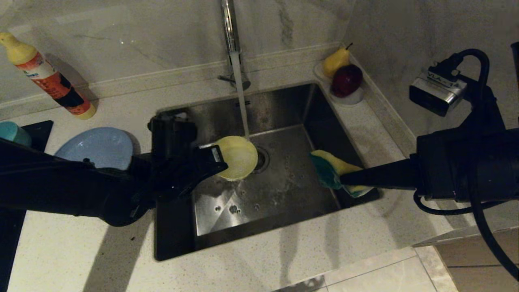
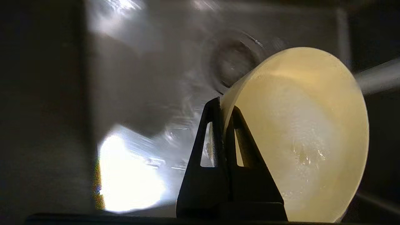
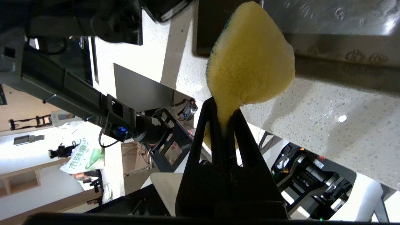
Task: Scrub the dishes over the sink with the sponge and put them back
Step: Rinse the bowl
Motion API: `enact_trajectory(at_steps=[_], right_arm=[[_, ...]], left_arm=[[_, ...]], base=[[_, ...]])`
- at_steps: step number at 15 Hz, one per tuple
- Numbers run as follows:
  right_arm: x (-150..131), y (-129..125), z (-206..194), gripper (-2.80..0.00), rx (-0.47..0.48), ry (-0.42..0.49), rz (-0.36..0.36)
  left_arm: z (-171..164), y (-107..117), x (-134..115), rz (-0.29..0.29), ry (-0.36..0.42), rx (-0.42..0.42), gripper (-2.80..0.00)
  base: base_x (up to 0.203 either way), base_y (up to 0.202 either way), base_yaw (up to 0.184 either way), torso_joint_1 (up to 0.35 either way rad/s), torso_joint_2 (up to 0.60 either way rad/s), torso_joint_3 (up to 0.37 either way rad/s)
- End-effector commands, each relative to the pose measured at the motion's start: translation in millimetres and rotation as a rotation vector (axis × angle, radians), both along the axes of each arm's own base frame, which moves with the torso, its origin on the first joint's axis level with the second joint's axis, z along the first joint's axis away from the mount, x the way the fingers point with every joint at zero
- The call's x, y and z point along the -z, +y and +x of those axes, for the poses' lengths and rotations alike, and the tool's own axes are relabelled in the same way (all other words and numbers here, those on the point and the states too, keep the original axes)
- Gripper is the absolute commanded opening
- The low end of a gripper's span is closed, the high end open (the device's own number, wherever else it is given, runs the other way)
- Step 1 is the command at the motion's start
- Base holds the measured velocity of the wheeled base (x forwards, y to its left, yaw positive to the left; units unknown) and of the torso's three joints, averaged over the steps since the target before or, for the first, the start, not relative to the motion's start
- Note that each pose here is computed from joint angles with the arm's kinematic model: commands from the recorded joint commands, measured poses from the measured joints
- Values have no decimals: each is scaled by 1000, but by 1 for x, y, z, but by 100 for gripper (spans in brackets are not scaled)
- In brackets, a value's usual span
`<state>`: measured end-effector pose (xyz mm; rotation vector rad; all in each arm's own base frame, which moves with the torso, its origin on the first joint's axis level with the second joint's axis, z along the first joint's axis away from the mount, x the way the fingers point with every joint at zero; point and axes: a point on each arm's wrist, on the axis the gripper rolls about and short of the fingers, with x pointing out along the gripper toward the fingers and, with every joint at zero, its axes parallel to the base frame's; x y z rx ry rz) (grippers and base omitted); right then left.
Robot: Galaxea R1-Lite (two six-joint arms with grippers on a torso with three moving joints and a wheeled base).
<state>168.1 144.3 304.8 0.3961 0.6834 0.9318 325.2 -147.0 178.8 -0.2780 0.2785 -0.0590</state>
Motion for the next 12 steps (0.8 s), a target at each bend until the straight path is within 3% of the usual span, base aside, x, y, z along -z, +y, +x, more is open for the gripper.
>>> enact_trajectory(at_steps=[1, 3, 8, 12], right_arm=[[1, 0, -1, -280, -12, 10, 2], [2, 0, 0, -280, -11, 13, -1], [8, 4, 4, -280, -14, 29, -15], [10, 5, 5, -280, -12, 33, -17]], left_arm=[[-3, 29, -22, 61, -76, -54, -280], [-6, 42, -28, 164, -149, -67, -280], [-16, 55, -25, 506, -416, -107, -280], [-22, 57, -31, 662, -563, -165, -280]], base=[[0, 0, 0, 0, 0, 0], [0, 0, 0, 0, 0, 0], [0, 0, 0, 0, 0, 0], [0, 0, 0, 0, 0, 0]])
